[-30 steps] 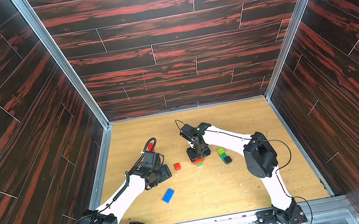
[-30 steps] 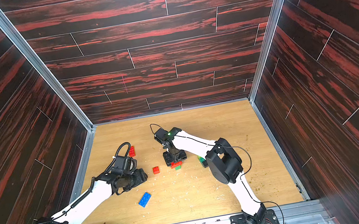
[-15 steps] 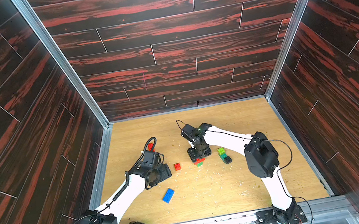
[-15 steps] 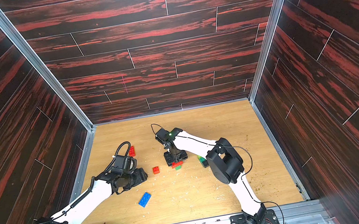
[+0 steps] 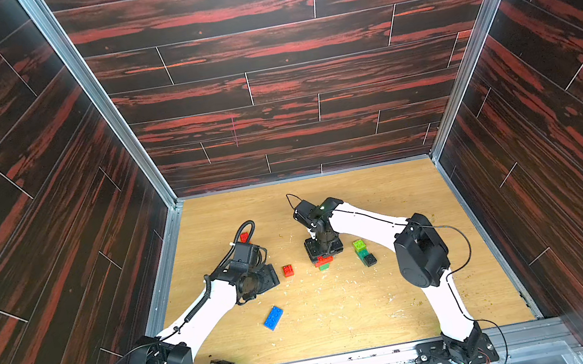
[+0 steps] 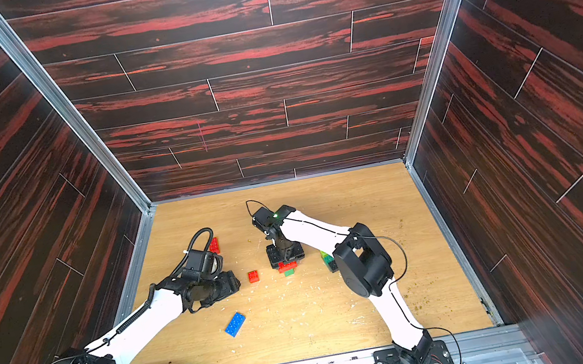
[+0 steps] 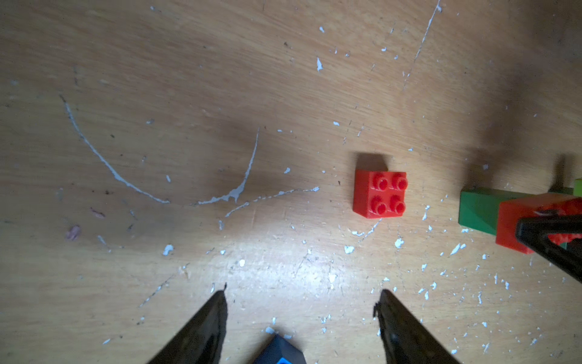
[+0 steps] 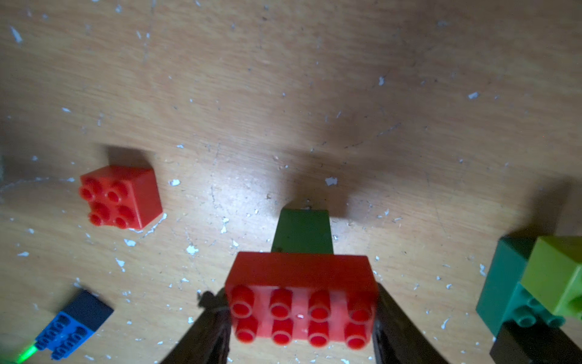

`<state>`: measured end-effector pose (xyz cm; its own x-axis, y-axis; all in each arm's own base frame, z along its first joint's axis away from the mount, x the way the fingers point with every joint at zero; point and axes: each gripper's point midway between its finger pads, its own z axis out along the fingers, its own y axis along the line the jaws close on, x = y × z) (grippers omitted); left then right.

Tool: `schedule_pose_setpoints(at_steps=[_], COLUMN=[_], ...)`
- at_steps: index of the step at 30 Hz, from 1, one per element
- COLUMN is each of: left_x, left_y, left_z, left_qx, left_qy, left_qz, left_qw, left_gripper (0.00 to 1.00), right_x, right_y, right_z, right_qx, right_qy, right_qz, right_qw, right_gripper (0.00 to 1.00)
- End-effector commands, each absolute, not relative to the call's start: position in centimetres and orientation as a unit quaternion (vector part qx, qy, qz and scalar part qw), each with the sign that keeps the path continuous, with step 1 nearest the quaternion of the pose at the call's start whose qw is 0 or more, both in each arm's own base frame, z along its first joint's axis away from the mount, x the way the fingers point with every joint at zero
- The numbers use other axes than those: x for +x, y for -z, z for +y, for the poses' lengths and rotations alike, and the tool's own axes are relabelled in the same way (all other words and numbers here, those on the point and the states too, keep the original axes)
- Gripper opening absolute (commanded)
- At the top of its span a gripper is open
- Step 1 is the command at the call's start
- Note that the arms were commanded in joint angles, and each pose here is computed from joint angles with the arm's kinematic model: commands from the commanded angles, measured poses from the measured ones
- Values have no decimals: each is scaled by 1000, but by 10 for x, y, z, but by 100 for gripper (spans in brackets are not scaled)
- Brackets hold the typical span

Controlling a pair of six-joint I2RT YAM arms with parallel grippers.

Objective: Assemble a carrot with lego
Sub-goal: Assemble the lego brick with the lego brick.

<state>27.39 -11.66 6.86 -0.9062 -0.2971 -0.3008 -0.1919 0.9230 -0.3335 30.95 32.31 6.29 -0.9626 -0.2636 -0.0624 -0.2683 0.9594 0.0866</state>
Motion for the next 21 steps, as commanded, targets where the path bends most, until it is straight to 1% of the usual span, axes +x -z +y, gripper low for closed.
schedule_pose_setpoints(at_steps=[1,4,9,15,21], left_x=[278,276,270,257,245], left_y=[-74,-75,-75,-76,-80], left_z=[-117,-116,-112,-107,-102], left_qx=[-125,-127,-144,-171,-181], left_qy=[150,150,148,147,146], left_qz=[964,964,962,958,955], left_qw=[180,180,181,178,186], left_gripper=[77,77,78,78,78], right_x=[287,291,298,303,303], right_y=[-33,-40,-52,-61,-58], right_z=[309,307,309,311,324], right_qx=[-108,-109,-113,-112,-111], right_qy=[-3,0,-2,-12,-51], right_qz=[993,993,994,994,992], right_qw=[-47,-36,-13,4,3], right_gripper=[65,72,79,82,82])
